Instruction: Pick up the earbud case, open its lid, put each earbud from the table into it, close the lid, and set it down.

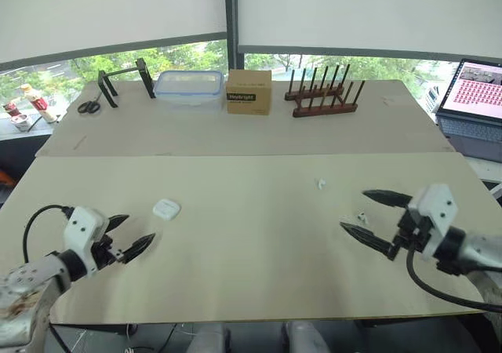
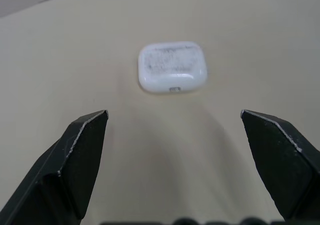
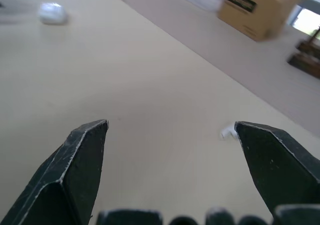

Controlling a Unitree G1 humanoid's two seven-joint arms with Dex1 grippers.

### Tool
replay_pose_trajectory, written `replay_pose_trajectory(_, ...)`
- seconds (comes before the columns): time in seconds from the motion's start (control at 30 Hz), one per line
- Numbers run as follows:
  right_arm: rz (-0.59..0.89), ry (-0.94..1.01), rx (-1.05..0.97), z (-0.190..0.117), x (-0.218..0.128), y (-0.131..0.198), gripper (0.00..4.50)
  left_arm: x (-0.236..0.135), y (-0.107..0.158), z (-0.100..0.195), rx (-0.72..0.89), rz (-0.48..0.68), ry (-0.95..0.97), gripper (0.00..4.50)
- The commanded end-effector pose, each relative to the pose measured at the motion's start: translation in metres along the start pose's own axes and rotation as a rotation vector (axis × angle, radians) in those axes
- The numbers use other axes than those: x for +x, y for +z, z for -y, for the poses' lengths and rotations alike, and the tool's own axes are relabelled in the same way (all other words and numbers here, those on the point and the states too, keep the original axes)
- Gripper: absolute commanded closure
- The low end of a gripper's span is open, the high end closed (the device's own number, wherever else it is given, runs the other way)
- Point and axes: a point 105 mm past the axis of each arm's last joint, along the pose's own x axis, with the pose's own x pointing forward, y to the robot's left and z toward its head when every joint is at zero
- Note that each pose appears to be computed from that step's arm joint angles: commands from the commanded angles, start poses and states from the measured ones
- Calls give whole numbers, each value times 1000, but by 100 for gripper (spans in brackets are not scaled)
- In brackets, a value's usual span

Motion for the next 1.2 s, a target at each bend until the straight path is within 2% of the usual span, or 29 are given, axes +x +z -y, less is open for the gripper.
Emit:
replay_pose_trajectory(0.03, 16, 120, -22, -10, 11, 17, 1, 14, 5, 4, 11, 7, -23, 0)
replay_pose_trajectory(0.13, 20, 252, -37, -18, 17, 30, 1, 28, 6, 5, -9, -2, -35, 0)
replay_pose_trajectory(0.3, 56, 344, -63, -22, 23, 44, 1, 39, 1, 4, -35, -38, -32, 0)
replay_pose_trajectory(0.87, 129, 444, -94, -35, 42, 65, 1, 57, -16, 0, -100, -132, -30, 0)
replay_pose_trajectory(1.07, 139, 458, -107, -37, 46, 71, 1, 55, -24, 0, -78, -184, -60, 0)
replay_pose_trajectory(1.13, 143, 459, -109, -37, 47, 73, 0, 53, -28, 1, -58, -206, -79, 53)
replay_pose_trajectory(1.2, 145, 460, -111, -37, 48, 75, 0, 51, -32, 3, -49, -228, -101, 126)
